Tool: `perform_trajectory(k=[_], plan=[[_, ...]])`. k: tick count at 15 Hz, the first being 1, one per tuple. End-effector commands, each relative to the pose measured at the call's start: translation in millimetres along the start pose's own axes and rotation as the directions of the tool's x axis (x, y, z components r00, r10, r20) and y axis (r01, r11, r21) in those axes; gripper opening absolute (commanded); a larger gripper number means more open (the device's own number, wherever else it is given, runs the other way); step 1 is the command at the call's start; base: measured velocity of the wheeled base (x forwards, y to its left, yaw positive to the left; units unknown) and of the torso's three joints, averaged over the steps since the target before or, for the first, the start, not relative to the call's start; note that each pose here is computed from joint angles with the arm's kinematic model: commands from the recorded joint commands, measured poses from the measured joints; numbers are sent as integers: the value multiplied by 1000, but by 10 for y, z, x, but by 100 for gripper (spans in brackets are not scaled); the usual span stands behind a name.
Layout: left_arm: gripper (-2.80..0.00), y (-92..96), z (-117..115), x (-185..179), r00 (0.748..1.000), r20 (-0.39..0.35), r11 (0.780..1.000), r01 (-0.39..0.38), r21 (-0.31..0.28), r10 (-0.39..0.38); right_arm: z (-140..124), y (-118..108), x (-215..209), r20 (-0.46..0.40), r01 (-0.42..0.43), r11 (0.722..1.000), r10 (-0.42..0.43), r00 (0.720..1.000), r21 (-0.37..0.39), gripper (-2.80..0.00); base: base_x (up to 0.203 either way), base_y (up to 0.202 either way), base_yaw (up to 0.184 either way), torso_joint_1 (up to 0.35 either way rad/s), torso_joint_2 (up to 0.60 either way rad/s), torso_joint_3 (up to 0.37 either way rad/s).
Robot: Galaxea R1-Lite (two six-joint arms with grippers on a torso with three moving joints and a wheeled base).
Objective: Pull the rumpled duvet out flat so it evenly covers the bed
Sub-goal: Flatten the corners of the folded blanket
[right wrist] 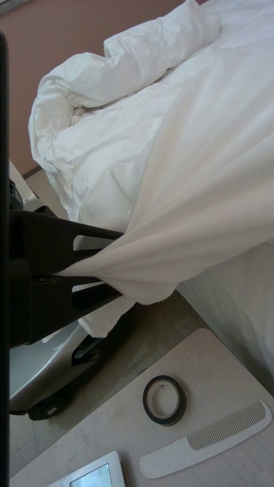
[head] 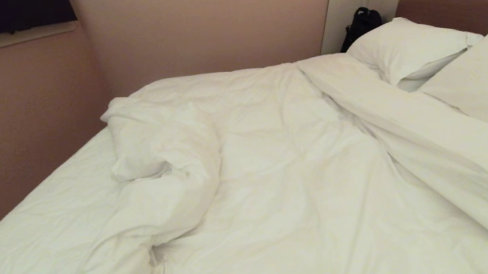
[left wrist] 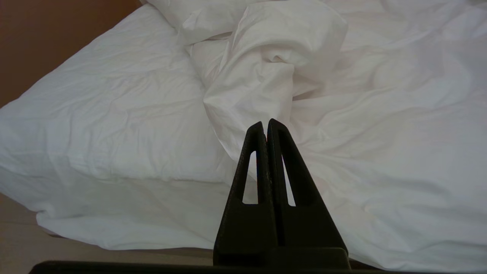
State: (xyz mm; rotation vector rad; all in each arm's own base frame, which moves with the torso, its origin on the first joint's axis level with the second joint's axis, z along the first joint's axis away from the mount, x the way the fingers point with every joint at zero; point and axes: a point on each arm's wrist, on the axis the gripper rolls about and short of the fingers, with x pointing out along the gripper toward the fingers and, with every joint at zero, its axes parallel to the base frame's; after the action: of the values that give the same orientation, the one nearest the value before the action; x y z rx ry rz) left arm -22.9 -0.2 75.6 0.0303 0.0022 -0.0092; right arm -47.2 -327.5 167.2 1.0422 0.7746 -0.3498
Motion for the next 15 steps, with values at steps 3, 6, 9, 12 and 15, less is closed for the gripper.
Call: perform_trajectory(k=[3, 6, 9, 12, 15], plan=[[-280, 0, -1, 0, 1000, -1, 1000, 0, 0, 0, -27, -6, 32, -31, -36, 999, 37, 999, 37, -280, 0, 0, 0, 0, 0, 0], [-280, 0, -1, 0, 1000, -1, 1000, 0, 0, 0, -37, 8, 46, -38, -40, 998, 41, 998, 38, 0, 0, 0, 0, 0, 0, 0], [-280, 0, -1, 0, 1000, -1, 1000, 0, 0, 0, -57, 136, 59, -51, -41, 999, 42, 998, 22, 0, 0, 0, 0, 0, 0, 0], [-280, 0, 0, 0, 1000, 0, 1000, 0, 0, 0, -125, 349, 119, -90, -55, 998, 55, 994, 5, 0, 0, 0, 0, 0, 0, 0], [-280, 0, -2, 0, 1000, -1, 1000, 0, 0, 0, -209, 685, 329, -205, -86, 996, 76, 976, -40, 0, 0, 0, 0, 0, 0, 0]])
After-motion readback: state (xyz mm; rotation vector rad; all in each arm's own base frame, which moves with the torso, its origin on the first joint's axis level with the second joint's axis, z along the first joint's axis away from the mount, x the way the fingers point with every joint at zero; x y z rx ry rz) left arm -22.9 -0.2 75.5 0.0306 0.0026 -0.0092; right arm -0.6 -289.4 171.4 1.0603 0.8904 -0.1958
